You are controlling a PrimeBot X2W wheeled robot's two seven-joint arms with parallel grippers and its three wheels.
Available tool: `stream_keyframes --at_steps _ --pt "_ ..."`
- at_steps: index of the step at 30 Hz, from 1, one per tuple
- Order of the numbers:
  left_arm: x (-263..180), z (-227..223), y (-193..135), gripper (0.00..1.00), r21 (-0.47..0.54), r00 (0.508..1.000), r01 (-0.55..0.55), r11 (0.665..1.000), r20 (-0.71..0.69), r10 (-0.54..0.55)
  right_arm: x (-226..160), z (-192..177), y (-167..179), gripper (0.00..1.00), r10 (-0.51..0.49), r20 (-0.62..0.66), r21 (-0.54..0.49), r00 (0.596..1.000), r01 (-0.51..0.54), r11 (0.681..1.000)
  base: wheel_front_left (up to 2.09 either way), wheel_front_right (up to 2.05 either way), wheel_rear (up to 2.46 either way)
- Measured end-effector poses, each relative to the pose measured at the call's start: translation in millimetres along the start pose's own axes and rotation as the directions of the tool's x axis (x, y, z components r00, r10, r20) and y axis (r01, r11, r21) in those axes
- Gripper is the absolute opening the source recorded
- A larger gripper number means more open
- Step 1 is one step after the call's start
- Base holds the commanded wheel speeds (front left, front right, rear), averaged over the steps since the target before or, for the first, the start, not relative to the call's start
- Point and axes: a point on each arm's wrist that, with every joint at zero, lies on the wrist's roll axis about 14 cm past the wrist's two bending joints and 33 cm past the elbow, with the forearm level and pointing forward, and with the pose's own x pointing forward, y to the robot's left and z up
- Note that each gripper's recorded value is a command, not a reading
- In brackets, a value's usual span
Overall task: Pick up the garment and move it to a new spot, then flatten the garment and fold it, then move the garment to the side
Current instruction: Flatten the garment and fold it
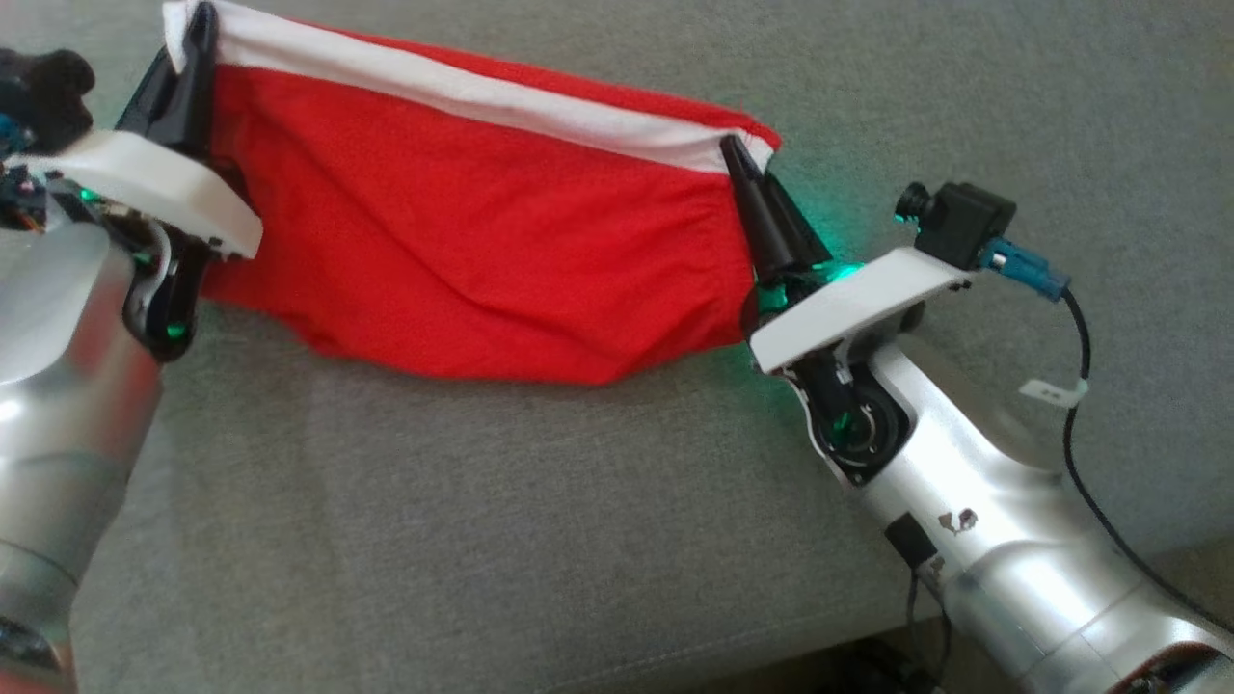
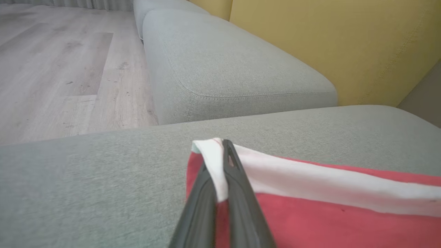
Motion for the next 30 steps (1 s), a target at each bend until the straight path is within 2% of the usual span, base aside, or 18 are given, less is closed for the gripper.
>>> stream_keyframes --at_steps 10,11,12,13,23,30 --pt "16.0 -31.4 2.6 0.00 0.013 0.996 0.004 1.000 -0.086 -0.002 3.3 2.6 -6.8 0.00 -0.014 0.020 -0.019 1.000 0.015 1.000 0.00 0.00 0.00" --pt "15.1 -31.9 3.4 0.05 0.015 0.996 0.001 1.000 -0.088 0.000 3.3 2.5 -5.9 0.00 -0.013 0.019 -0.019 1.000 0.013 1.000 0.00 0.00 0.00" --pt "14.1 -31.6 3.5 0.47 0.014 0.996 0.000 1.000 -0.087 0.001 3.2 2.5 -5.3 0.20 -0.012 0.020 -0.019 1.000 0.012 1.000 0.00 0.00 0.00" --pt "12.9 -32.0 3.3 1.00 0.017 0.996 0.001 1.000 -0.090 0.001 3.3 2.1 -5.2 1.00 -0.013 0.018 -0.019 1.000 0.013 1.000 0.00 0.00 0.00" --pt "-8.0 -17.1 14.2 1.00 0.009 0.997 -0.050 0.999 -0.058 0.051 -5.2 4.5 -6.5 1.00 -0.025 0.023 -0.072 0.999 0.027 0.997 0.00 0.00 0.00" --pt "-34.5 -9.8 28.6 1.00 -0.021 0.991 -0.128 0.992 -0.030 0.127 -35.5 13.3 -33.6 1.00 -0.115 0.066 -0.120 0.991 0.122 0.985 0.00 0.00 0.00"
